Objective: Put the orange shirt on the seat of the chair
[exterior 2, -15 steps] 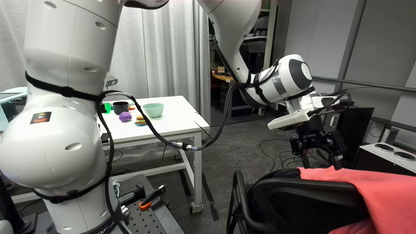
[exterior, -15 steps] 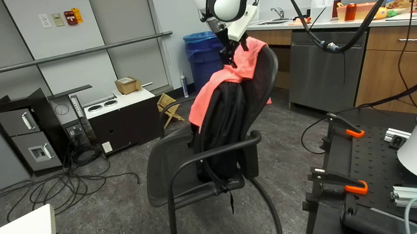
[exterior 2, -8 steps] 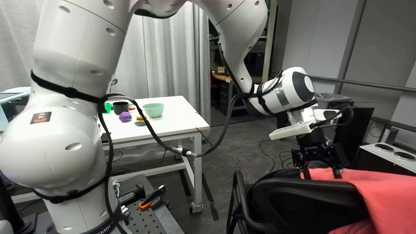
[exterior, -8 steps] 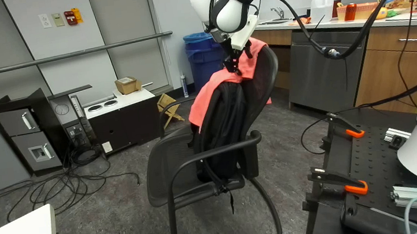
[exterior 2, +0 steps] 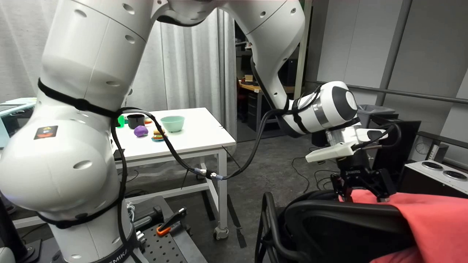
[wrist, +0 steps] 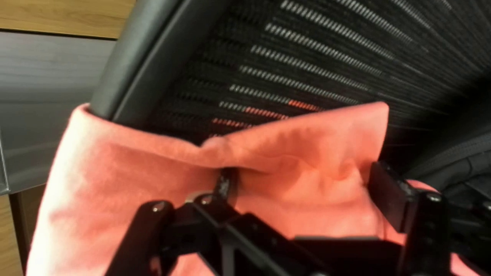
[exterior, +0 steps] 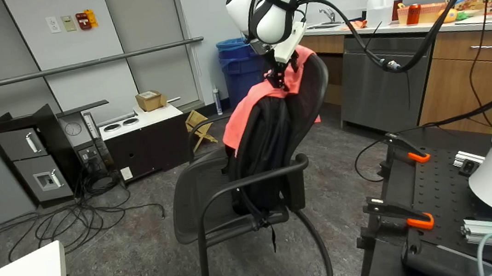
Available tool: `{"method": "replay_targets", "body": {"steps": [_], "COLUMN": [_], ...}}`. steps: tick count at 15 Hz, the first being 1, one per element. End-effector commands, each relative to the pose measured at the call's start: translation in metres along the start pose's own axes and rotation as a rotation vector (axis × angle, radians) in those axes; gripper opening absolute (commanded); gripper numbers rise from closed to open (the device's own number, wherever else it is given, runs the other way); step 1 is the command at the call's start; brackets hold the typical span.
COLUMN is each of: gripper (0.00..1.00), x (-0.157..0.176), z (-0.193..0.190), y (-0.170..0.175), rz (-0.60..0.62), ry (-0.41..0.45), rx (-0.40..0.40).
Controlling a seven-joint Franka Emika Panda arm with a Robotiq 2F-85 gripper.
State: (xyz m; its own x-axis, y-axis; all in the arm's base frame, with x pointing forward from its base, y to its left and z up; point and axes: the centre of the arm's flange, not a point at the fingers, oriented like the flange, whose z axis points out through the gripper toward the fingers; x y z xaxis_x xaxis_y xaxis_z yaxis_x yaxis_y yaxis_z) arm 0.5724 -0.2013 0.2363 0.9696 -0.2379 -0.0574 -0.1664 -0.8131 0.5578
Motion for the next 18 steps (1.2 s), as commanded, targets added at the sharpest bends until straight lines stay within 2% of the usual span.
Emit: {"method": "replay_targets", "body": {"steps": [1,7,9,11,14,18], "gripper": [0.56,0.1,0.0,0.0,0.02,0.02], "x": [0.004,0.003,0.002,0.001,0.001,0.004], "z": [0.01,0.01,0.008,-0.001,-0.031,-0.107], "y": [0.01,0.032,0.034,0.037,0.045,0.058], "rz": [0.018,0.063,0.077,0.09,0.137,0.248], "ry": [0.005,-0.005,-0.003,0.019,0.104,0.294], "rx": [-0.015,0.006,0.015,0.022,0.016,0.06]}}
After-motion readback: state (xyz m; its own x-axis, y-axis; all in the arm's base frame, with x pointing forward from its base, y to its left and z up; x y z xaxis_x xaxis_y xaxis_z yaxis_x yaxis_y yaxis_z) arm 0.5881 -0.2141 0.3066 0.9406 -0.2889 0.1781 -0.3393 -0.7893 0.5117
